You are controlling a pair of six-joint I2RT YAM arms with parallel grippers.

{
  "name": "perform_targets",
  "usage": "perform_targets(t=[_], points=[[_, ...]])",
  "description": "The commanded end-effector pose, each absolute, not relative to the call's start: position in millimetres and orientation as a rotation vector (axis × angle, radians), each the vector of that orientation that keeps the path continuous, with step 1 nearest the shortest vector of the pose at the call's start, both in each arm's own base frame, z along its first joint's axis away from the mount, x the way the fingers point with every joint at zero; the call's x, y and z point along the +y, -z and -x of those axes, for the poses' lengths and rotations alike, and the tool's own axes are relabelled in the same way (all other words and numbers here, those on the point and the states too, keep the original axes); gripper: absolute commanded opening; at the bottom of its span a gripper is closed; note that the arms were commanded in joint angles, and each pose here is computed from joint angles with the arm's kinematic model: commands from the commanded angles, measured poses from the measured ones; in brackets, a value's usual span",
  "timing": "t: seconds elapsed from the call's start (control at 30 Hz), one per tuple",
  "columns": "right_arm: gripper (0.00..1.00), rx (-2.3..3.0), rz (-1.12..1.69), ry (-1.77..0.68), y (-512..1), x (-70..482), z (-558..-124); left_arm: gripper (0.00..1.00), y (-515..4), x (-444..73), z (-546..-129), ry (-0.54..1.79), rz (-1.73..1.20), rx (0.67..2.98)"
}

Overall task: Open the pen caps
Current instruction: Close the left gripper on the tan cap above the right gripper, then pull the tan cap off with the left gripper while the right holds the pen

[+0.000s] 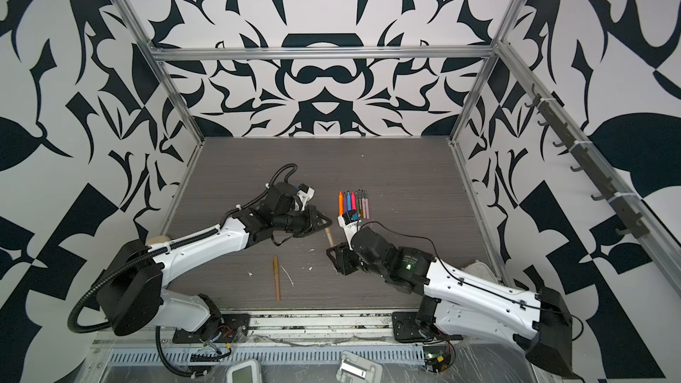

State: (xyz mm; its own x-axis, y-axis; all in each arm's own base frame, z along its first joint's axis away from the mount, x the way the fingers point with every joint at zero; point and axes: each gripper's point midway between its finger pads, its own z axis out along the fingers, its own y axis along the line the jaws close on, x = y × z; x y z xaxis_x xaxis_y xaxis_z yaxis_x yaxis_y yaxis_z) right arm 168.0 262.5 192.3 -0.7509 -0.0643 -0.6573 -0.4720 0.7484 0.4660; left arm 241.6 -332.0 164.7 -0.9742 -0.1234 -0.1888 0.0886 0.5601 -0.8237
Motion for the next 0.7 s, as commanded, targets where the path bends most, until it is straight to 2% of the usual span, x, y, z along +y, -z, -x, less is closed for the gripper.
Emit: perform_targets(t=[0.0, 0.13, 0.33, 0.57, 0.67], points=[[0.53, 2.289, 0.387, -0.768, -220.2, 252.2, -182.4, 0.00, -184.3, -324.7, -241.3, 1.417, -0.029, 2.509], [0.50, 2.299, 0.225, -0.761, -226.7, 245.2, -211.4, 0.00, -188.9, -321.0, -232.2, 1.418, -0.132, 2.492], [0.50, 2.232, -0.088, -0.979, -227.9, 249.0, -249.5, 0.00, -201.7, -311.5, -220.0, 1.336, -0.261, 2.532], [0.51, 2.263, -0.333, -1.023, -181.6, 225.7, -237.8, 0.00, -202.7, -290.2, -232.3, 1.150, -0.311, 2.559], [0.46, 2.345, -0.338, -1.018, -162.4, 222.0, -223.7, 0.00, -197.6, -280.5, -240.5, 1.156, -0.280, 2.569]])
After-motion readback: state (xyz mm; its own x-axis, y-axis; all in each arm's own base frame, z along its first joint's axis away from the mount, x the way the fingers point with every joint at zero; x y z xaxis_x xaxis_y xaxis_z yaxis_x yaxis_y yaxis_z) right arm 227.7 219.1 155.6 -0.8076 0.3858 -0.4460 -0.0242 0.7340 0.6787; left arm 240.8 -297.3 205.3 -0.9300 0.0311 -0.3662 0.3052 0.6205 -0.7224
